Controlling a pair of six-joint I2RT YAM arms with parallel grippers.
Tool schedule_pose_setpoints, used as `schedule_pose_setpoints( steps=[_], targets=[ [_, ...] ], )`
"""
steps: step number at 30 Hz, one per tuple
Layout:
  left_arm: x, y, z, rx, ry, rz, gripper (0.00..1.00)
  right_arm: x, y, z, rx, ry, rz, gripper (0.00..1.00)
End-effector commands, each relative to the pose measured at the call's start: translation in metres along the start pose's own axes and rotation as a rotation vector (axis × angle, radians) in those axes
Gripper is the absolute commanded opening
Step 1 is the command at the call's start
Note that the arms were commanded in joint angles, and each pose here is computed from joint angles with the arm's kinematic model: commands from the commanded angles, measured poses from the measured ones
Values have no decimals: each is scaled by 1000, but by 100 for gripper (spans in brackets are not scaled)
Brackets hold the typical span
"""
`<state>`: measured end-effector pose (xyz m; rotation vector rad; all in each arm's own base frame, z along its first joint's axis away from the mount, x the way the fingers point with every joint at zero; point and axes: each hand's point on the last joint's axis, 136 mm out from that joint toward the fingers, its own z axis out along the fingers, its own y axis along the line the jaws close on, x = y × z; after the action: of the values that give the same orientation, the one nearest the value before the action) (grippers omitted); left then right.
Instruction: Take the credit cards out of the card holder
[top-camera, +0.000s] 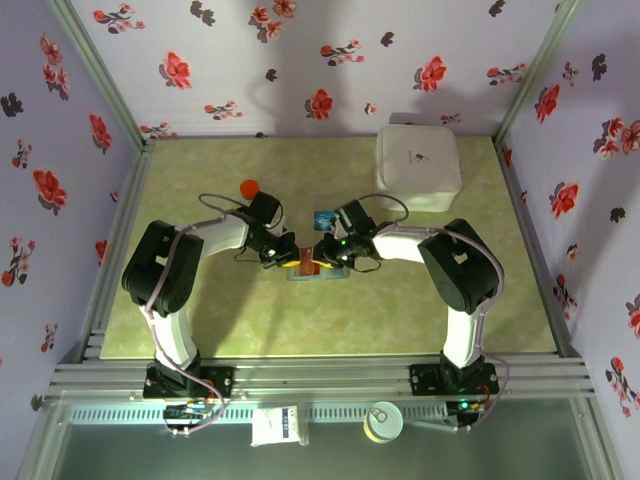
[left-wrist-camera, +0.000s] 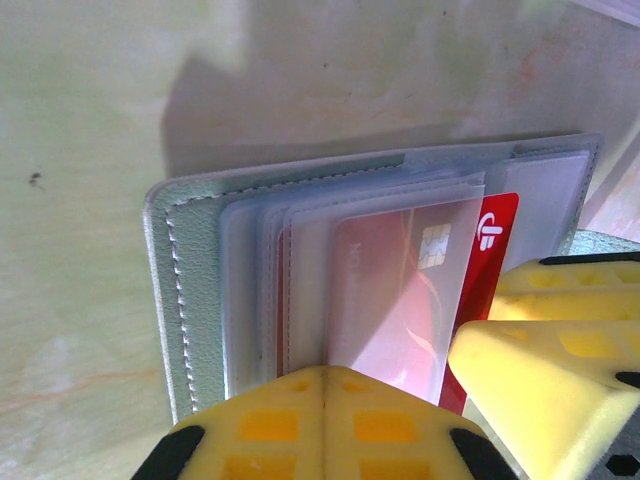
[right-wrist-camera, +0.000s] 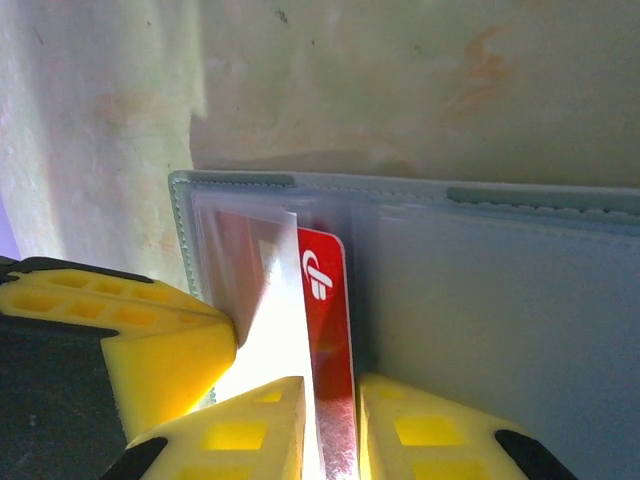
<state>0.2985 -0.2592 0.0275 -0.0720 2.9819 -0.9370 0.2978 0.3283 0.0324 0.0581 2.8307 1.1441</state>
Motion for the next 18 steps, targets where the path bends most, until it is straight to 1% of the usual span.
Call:
schedule_pose_setpoints(
  steps=[1,7,18],
  targets=[
    [9,9,6,-35,45,-12,0,-1,6,-8,-22,-17,-1,18],
    [10,10,6,-39,47,-13,0,-1,2,-9,-17,-21,6,11],
    [10,11,7,-41,49,-15,0,-2,-19,-22,18,-45,44,9]
  ],
)
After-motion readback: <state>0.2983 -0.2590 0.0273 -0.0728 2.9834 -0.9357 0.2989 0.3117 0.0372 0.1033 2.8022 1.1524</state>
